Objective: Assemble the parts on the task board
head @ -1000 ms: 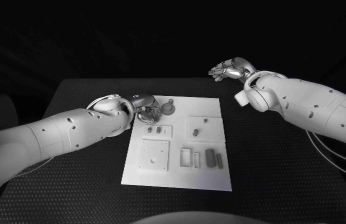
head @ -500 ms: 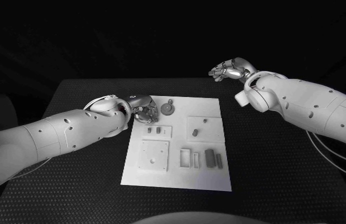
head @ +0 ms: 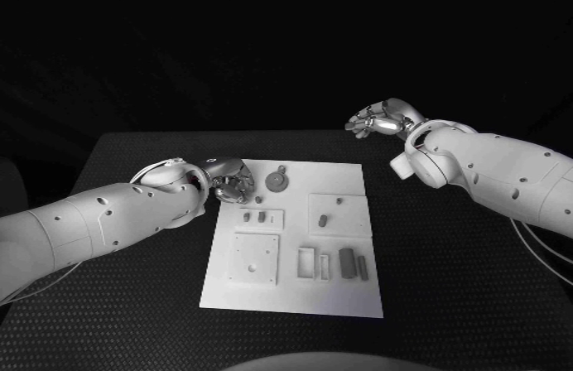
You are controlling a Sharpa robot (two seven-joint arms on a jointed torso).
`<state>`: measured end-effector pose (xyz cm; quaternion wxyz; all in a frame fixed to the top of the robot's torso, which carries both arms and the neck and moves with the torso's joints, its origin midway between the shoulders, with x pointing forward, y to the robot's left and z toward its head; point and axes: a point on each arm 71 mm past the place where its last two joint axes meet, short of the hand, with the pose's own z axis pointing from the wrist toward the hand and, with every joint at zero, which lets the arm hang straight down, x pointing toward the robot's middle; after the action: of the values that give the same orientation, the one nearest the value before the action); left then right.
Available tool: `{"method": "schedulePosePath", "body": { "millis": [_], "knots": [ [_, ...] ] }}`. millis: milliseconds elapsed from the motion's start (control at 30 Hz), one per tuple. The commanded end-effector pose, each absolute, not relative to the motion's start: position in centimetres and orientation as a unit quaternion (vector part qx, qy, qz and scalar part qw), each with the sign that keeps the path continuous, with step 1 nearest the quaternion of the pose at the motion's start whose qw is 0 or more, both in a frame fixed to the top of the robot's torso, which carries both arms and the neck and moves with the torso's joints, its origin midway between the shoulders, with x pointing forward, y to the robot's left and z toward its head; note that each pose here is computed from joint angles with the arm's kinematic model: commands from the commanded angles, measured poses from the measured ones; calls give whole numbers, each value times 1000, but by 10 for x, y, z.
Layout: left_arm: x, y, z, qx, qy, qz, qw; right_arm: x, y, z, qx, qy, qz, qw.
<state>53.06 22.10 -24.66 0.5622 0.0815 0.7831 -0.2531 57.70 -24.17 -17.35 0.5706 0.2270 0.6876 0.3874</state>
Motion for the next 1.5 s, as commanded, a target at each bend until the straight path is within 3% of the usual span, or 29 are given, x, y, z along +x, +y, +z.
{"method": "schedulePosePath", "body": {
  "millis": [33,400,600,900,1500],
  "knots": [
    [534,231,-244,23,787,-276,552,574,-237,-177,129,724,349,581],
    [549,272,-211,-214,728,-366,539,562,-235,-184,-22,757,273,593],
    [547,280,-196,-317,673,-446,498,550,-229,-191,-83,757,249,598],
    [537,270,-191,-327,653,-498,468,529,-219,-212,-145,748,228,606],
    [533,259,-188,-339,636,-521,458,515,-196,-233,-195,744,218,601]
  ]
}}
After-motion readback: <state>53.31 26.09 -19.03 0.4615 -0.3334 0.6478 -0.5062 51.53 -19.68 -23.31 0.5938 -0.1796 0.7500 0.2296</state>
